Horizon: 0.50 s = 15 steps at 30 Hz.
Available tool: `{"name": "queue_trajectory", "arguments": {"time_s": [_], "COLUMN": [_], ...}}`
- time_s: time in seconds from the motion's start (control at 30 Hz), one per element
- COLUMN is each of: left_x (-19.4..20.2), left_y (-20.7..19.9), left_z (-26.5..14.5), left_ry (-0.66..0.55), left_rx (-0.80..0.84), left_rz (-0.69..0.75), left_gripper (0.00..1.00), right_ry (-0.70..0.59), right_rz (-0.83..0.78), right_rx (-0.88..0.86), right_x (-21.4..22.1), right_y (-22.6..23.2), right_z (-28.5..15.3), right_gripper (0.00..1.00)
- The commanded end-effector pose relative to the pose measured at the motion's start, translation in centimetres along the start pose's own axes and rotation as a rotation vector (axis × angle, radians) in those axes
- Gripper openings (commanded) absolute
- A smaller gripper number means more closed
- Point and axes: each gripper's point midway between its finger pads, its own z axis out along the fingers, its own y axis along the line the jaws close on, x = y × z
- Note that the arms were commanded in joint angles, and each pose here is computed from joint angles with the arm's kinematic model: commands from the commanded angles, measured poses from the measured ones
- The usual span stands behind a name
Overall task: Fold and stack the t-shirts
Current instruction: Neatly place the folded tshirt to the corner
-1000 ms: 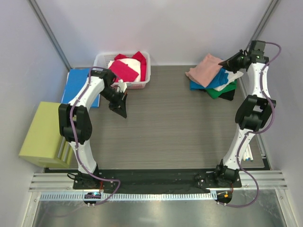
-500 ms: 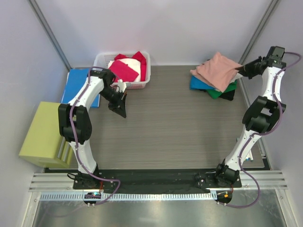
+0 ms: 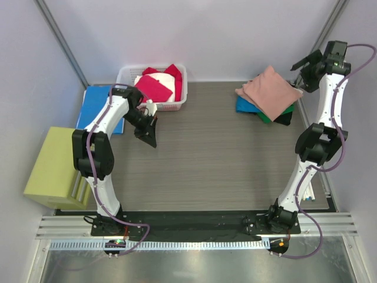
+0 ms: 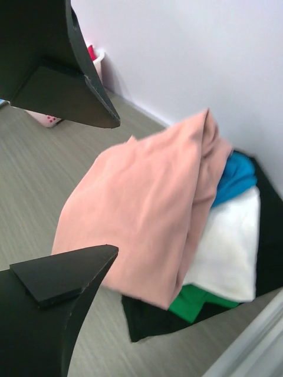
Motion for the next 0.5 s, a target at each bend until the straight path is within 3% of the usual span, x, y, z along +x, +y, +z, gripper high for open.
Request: {"name": "queue_trajectory", "arguments": {"time_s": [0.0, 0.07, 0.13, 0.27, 0.33, 0.47], "left_x": [2.8, 2.6, 2.4, 2.0, 2.1, 2.4], "left_y": [-1.8, -1.9, -2.1, -2.1, -2.1, -2.0], "left_z": [-2.0, -2.0, -2.1, -2.2, -2.1, -2.3], "left_ry": [0.051, 0.048, 0.044, 0.035, 0.039, 0.039], "left_rx": [0.02, 0.025, 0.027, 0.028, 0.03, 0.025], "left_rz": [-0.031, -0.032, -0.031, -0.04, -0.044, -0.036], "left_gripper": [0.0, 0.0, 0.0, 0.0, 0.0, 0.0], "right_ry": [-0.177, -0.183, -0.087, 0.164, 0.195, 0.14], "right_rz": [-0.103, -0.138, -0.154, -0.123, -0.127, -0.132], "right_rx": [-0.072, -0.118, -0.205, -0.357, -0.321, -0.294], "right_x": [-2.1, -1.4, 1.3, 6.7, 8.3, 7.6], "right_y": [5.7, 7.6, 9.4, 10.7, 9.8, 9.0], "right_z": [-6.4, -7.2, -6.3, -1.8, 0.5, 3.7], "right_gripper": [0.88, 0.92, 0.99, 1.0, 1.0, 1.0]}}
